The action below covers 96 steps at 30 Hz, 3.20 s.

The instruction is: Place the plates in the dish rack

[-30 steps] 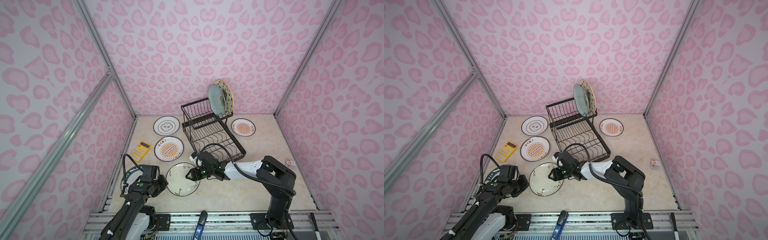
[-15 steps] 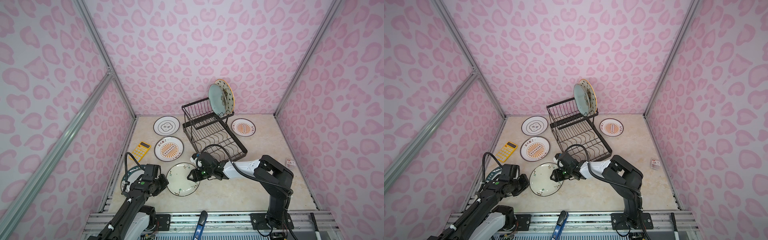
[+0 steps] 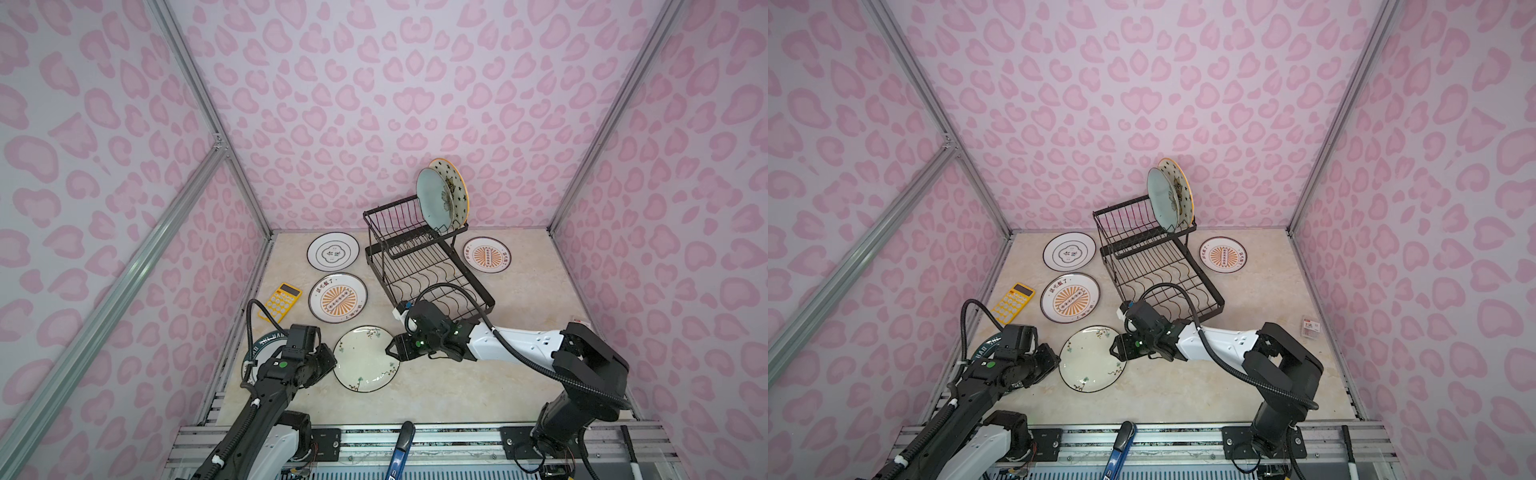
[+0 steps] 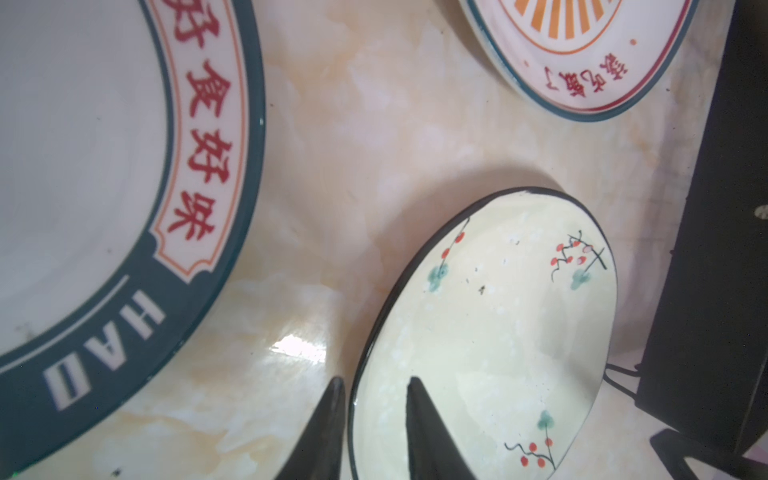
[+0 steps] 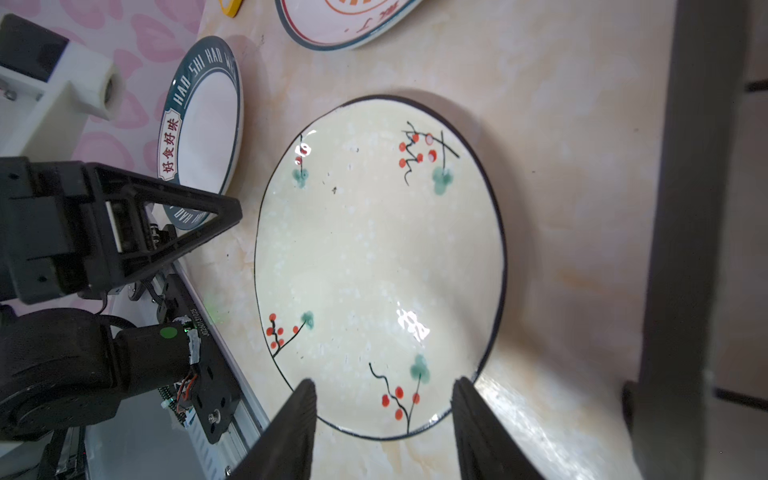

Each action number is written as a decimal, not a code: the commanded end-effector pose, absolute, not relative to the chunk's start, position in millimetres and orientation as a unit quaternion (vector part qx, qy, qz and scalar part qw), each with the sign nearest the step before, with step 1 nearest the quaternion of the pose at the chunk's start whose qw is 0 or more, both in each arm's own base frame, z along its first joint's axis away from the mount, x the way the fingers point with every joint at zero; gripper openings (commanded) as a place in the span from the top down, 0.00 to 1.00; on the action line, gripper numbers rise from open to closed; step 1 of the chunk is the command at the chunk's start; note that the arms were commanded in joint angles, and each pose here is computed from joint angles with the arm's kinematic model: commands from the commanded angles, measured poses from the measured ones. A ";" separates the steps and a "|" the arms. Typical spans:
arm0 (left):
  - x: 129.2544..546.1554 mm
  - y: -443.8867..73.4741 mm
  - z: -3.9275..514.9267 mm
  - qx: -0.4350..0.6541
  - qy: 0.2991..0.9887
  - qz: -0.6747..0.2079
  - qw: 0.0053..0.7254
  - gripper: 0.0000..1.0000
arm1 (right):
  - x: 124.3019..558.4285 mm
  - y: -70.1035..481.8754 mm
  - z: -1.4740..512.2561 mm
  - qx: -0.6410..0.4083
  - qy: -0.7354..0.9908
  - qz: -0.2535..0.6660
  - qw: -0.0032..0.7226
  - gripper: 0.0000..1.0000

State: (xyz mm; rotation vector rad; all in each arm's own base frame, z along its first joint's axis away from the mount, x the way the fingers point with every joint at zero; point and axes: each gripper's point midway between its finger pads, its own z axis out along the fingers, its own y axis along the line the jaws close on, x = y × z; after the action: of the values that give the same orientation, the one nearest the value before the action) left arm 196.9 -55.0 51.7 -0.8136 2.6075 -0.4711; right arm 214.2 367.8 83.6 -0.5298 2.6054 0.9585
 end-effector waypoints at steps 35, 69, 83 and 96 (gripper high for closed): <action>198.2 -67.3 28.2 -0.275 0.930 -0.187 0.154 0.56 | 212.4 363.5 32.6 -0.166 0.942 0.262 0.132 0.46; 194.2 -69.9 24.0 -0.271 0.930 -0.195 0.151 0.55 | 215.0 377.8 33.8 -0.177 0.935 0.280 0.129 1.00; 193.7 -68.2 27.4 -0.269 0.931 -0.192 0.158 0.55 | 212.3 375.9 43.0 -0.181 0.929 0.291 0.136 1.00; 204.7 -73.5 37.5 -0.258 0.924 -0.215 0.184 0.54 | 212.0 376.6 68.5 -0.184 0.918 0.316 0.155 1.00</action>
State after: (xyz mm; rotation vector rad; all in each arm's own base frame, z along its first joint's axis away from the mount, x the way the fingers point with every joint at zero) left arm 191.9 -66.8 28.0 -0.7764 2.6602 -0.5421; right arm 215.7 378.4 69.8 -0.4789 2.6325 0.9084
